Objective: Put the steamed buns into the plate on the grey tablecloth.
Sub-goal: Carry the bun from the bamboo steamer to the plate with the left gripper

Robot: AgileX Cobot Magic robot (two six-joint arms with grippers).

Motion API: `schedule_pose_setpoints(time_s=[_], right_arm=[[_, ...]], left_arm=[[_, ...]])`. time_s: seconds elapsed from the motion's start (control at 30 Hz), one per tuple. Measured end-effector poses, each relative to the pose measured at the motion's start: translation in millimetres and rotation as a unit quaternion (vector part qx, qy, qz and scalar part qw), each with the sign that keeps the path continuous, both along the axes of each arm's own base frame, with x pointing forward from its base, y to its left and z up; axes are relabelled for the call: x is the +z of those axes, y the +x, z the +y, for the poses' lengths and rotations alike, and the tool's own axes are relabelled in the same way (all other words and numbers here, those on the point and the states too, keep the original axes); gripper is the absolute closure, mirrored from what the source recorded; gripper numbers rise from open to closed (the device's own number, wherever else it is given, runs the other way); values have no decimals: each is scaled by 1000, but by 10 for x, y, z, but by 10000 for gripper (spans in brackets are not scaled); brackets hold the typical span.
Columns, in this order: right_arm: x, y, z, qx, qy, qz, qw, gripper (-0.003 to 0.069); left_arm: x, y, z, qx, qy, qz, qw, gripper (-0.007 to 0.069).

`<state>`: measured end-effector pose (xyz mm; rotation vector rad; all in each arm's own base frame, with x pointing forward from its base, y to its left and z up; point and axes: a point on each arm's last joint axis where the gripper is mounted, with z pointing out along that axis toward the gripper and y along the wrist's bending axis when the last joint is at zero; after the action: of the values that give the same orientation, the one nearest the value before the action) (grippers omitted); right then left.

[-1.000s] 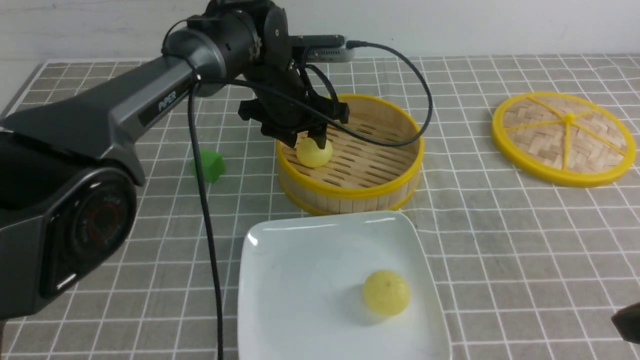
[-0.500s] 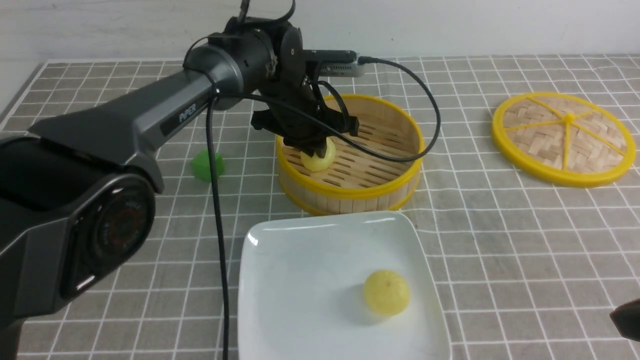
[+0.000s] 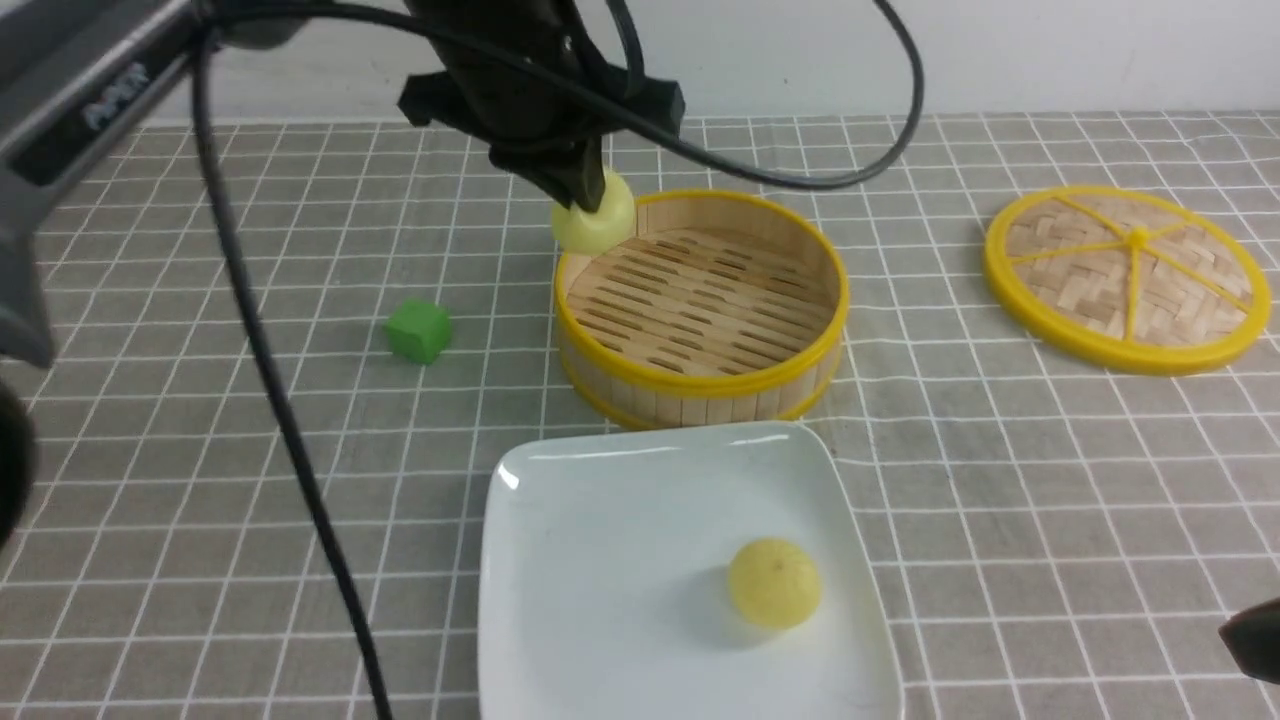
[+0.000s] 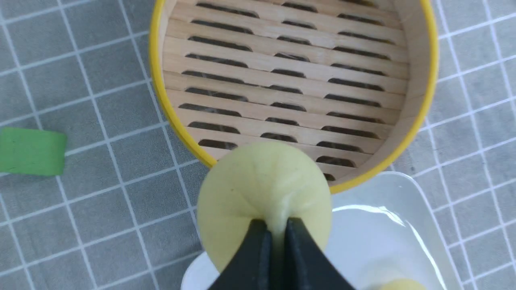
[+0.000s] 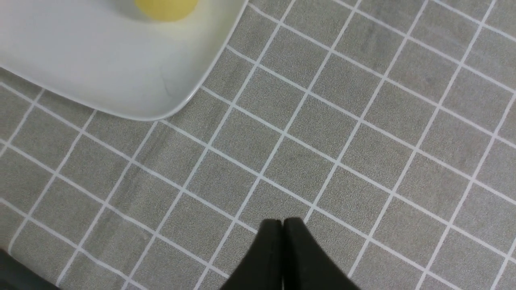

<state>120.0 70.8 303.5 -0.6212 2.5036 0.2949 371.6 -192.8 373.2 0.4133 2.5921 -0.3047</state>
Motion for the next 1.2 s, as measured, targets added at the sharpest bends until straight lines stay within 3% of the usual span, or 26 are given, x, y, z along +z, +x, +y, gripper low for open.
schedule_pose_setpoints(time_s=[0.2,0.47,0.7,0.93,1.1,1.2], right_arm=[[-11,-16,-7,1,-5,10,1000,638],[-14,-22,-6,1,-5,14,1000,627],[-25,-42,-11,3,-8,26,1000,625],[-26,-44,-10,3,-8,28,1000,622],[-26,-44,-10,3,-8,28,1000,615],[-21,-72,-24,4,-10,31,999,609]], left_arm=[[82,-624,135,0,4,29,1000,603],[-717,-1338,-105,-53,50,115,991,603],[-1240,-1265,-181,-22,53,95,994,600],[-1492,-1129,-256,-4,63,89,994,573],[-1601,-1093,-289,-2,65,95,993,465],[-1606,-1087,-298,-1,61,93,994,308]])
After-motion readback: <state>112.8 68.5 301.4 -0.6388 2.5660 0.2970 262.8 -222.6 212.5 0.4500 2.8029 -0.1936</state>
